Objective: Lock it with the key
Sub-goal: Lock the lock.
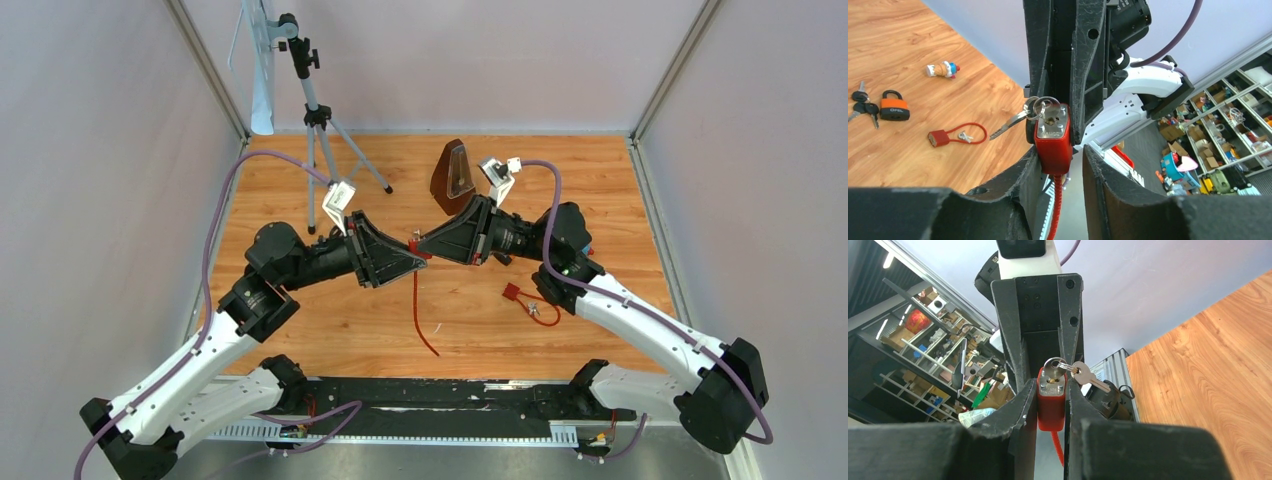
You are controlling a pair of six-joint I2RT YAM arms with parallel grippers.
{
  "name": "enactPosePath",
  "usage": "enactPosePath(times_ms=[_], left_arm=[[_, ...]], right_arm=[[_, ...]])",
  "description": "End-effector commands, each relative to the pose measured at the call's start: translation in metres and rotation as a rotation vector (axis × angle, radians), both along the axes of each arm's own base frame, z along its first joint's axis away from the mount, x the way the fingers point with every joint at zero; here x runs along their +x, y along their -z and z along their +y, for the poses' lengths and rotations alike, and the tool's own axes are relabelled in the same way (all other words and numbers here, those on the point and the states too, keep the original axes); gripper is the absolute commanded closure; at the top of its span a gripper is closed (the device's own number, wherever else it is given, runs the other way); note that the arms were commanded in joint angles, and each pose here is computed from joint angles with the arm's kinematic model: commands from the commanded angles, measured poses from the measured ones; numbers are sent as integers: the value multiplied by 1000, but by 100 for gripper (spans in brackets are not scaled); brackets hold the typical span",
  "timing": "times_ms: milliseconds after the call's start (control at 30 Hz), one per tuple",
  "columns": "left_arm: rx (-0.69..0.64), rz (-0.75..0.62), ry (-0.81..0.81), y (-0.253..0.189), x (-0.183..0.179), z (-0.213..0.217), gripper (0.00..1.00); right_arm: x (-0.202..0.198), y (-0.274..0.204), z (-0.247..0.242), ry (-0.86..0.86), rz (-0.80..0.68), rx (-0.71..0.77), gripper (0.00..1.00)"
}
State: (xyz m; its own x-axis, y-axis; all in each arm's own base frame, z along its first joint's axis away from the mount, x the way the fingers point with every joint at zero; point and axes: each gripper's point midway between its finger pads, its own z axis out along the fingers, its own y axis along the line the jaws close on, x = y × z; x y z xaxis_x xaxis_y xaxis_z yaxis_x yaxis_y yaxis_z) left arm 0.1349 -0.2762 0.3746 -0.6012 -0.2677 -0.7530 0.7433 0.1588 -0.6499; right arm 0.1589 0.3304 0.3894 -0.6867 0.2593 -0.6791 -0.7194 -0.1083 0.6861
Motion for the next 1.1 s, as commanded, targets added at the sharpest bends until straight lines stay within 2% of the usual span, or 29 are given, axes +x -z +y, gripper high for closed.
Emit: enactPosePath(times_ms=[0,133,233,267,300,333,367,400,500,667,733,833,933,1067], left_arm=[[-64,-59,18,-22,-7,6,59],[-63,-50,26,-20,-6,5,72],[-65,-51,24,-19,-5,5,97],[-63,-49,14,-18,-3,5,99],[-58,-45,7,-16,-1,5,100],[-55,-49,-9,-16,2,6,100],[-46,-45,-20,-14,4,7,100],[-40,-56,-51,-13,9,8,100],[8,-73,-128,-8,22,13,100],[103,-140,-323,-1,55,29,100],[121,-169,-403,-2,68,37,100],[126,-238,-496,-9,84,45,100],[62,-344,-547,-33,92,48,100],[8,-466,-538,-59,90,44,100]], right_arm=[[-3,-3,-3,-5,-63,8,100],[-4,-1,-2,-14,-63,2,100],[-3,0,-1,-17,-54,-6,100],[-1,2,-1,-9,-45,-15,95],[1,2,-1,5,-36,-21,84],[4,4,-1,22,-23,-30,69],[9,6,-2,51,-3,-38,48],[15,13,-3,92,34,-64,36],[29,24,-12,215,106,-104,21],[47,47,-43,445,313,-141,18],[50,55,-60,526,419,-111,22],[50,83,-78,607,692,-69,28],[46,109,-76,575,946,-31,31],[40,116,-55,467,1142,-51,31]])
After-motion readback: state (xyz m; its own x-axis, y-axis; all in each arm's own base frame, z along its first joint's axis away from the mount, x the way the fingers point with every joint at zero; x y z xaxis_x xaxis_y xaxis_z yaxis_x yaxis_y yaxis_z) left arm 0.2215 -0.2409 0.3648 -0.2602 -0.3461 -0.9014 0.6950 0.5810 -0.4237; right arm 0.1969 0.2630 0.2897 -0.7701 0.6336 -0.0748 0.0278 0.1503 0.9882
